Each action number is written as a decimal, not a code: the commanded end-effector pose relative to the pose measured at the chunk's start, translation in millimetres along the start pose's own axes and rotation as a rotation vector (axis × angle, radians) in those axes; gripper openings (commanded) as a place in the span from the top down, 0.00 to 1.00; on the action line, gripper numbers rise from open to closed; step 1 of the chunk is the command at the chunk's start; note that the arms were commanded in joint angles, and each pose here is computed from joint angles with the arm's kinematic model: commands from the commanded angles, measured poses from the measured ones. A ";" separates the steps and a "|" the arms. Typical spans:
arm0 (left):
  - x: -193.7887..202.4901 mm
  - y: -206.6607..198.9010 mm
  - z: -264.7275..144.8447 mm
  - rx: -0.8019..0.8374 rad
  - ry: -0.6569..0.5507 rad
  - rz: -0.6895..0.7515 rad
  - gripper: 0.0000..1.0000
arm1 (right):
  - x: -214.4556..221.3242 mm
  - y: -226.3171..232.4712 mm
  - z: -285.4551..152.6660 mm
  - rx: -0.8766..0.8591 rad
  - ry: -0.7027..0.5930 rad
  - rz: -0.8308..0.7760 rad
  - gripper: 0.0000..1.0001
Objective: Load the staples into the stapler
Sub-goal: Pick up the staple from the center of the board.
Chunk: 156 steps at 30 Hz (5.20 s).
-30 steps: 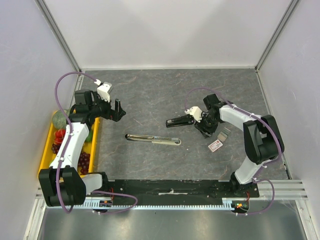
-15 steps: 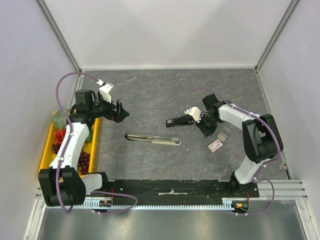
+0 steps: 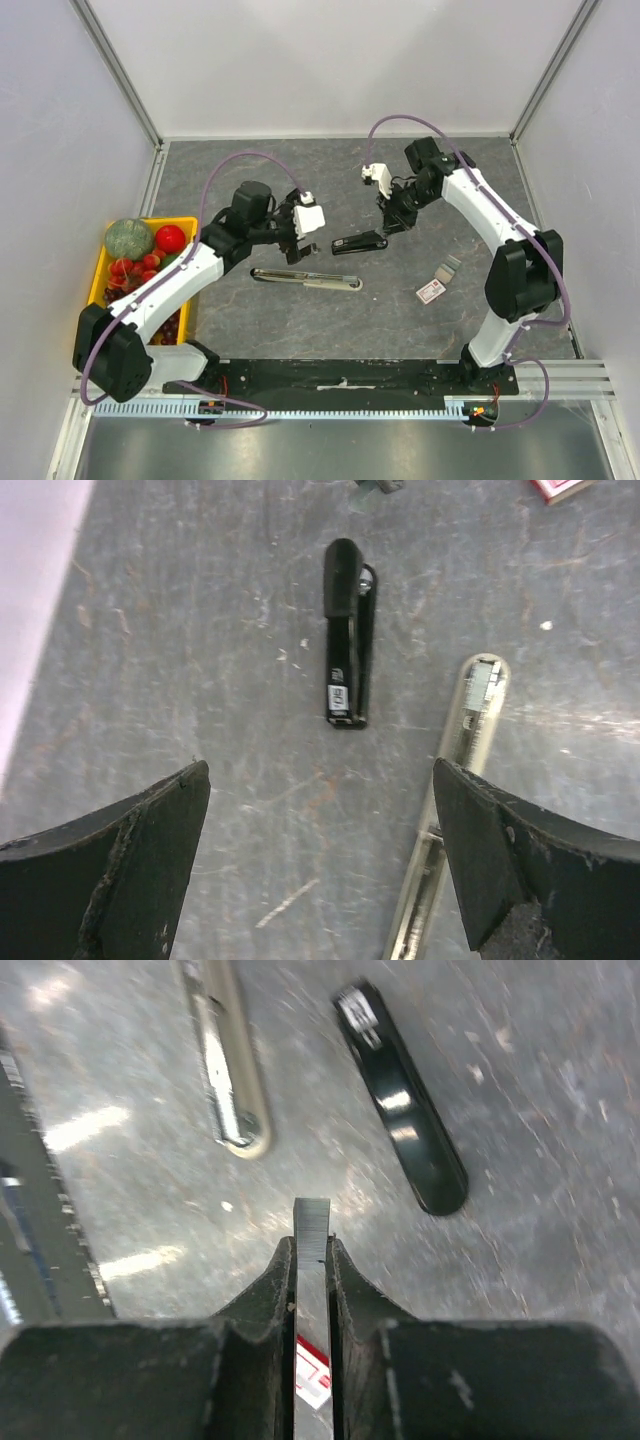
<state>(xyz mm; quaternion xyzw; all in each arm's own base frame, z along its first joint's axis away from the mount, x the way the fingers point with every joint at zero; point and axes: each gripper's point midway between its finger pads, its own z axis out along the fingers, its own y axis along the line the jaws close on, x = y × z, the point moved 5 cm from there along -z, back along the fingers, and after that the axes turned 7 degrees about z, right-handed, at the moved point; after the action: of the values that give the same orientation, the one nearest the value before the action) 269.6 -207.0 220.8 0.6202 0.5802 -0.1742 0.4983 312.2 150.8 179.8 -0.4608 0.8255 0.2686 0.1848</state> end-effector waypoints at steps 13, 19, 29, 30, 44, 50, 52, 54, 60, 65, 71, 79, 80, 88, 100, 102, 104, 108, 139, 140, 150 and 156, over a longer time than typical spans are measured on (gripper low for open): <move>-61.9 7.5 47.6 -0.084 0.110 0.532 0.02 | -31.5 72.2 19.5 -0.517 0.017 0.022 0.82; -58.3 -14.3 58.1 0.001 0.106 0.575 0.04 | -31.1 74.9 19.3 -0.514 0.028 0.022 0.81; -47.4 -36.4 71.9 0.072 0.129 0.627 0.10 | -32.0 75.4 18.7 -0.516 0.022 0.018 0.81; -46.7 -40.3 74.3 0.082 0.133 0.635 0.11 | -32.0 74.9 18.5 -0.515 0.021 0.017 0.81; -32.9 -57.6 91.9 0.080 0.164 0.662 0.30 | -31.5 75.1 14.6 -0.512 0.009 0.015 0.80; -33.1 -60.5 96.7 0.077 0.163 0.655 0.55 | -31.2 74.4 15.1 -0.513 0.010 0.020 0.80; -32.1 -62.0 97.3 0.078 0.164 0.655 0.55 | -30.9 74.7 15.5 -0.514 0.012 0.019 0.80; -30.8 -63.0 98.2 0.080 0.168 0.656 0.57 | -30.9 74.8 15.5 -0.514 0.012 0.019 0.80; -29.8 -64.9 100.7 0.084 0.175 0.657 0.72 | -31.6 74.4 14.5 -0.511 0.009 0.017 0.80; -26.5 -67.6 101.7 0.091 0.183 0.657 0.84 | -31.9 74.2 14.1 -0.508 0.011 0.017 0.80; -23.6 -70.0 98.7 0.096 0.192 0.651 0.93 | -33.4 72.1 11.7 -0.491 0.010 0.009 0.66; -21.9 -78.9 91.0 0.124 0.218 0.470 0.92 | -30.2 50.7 -18.5 -0.354 -0.013 -0.009 0.60; -18.8 -81.7 88.6 0.138 0.238 0.443 0.92 | -25.0 41.1 -26.6 -0.321 -0.023 0.006 0.60; -28.1 -81.4 74.4 0.204 0.180 0.101 0.91 | 37.3 -10.5 -82.2 0.084 -0.044 -0.013 0.59; -38.0 -61.1 85.0 0.463 0.190 -0.465 0.89 | 65.9 34.4 -100.1 0.491 -0.135 -0.672 0.44; -37.4 -61.1 92.4 0.530 0.170 -0.568 0.89 | 54.1 39.4 -94.7 0.531 -0.156 -0.758 0.41; -36.7 -62.9 99.5 0.593 0.161 -0.627 0.89 | 43.9 54.0 -73.3 0.504 -0.156 -0.824 0.40; -39.3 -61.0 106.4 0.652 0.163 -0.726 0.88 | 26.3 63.4 -49.8 0.547 -0.116 -0.926 0.40; -44.6 -56.4 108.4 0.740 0.106 -0.833 0.86 | 8.5 92.9 13.8 0.467 -0.168 -1.036 0.66; -44.2 -56.6 108.8 0.741 0.107 -0.834 0.86 | 8.8 92.4 13.4 0.470 -0.169 -1.034 0.66; -43.3 -56.7 108.1 0.753 0.101 -0.845 0.82 | 5.8 96.5 9.0 0.480 -0.190 -1.043 0.78; -44.8 -53.8 105.9 0.757 0.087 -0.848 0.53 | 4.4 101.8 5.3 0.474 -0.196 -1.050 0.82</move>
<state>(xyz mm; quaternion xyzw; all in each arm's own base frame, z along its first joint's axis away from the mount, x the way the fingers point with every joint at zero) 244.3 -325.5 176.8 0.4838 0.7038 -0.5097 0.1040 224.8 192.7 188.1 -0.7353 0.5103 -0.0091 0.4460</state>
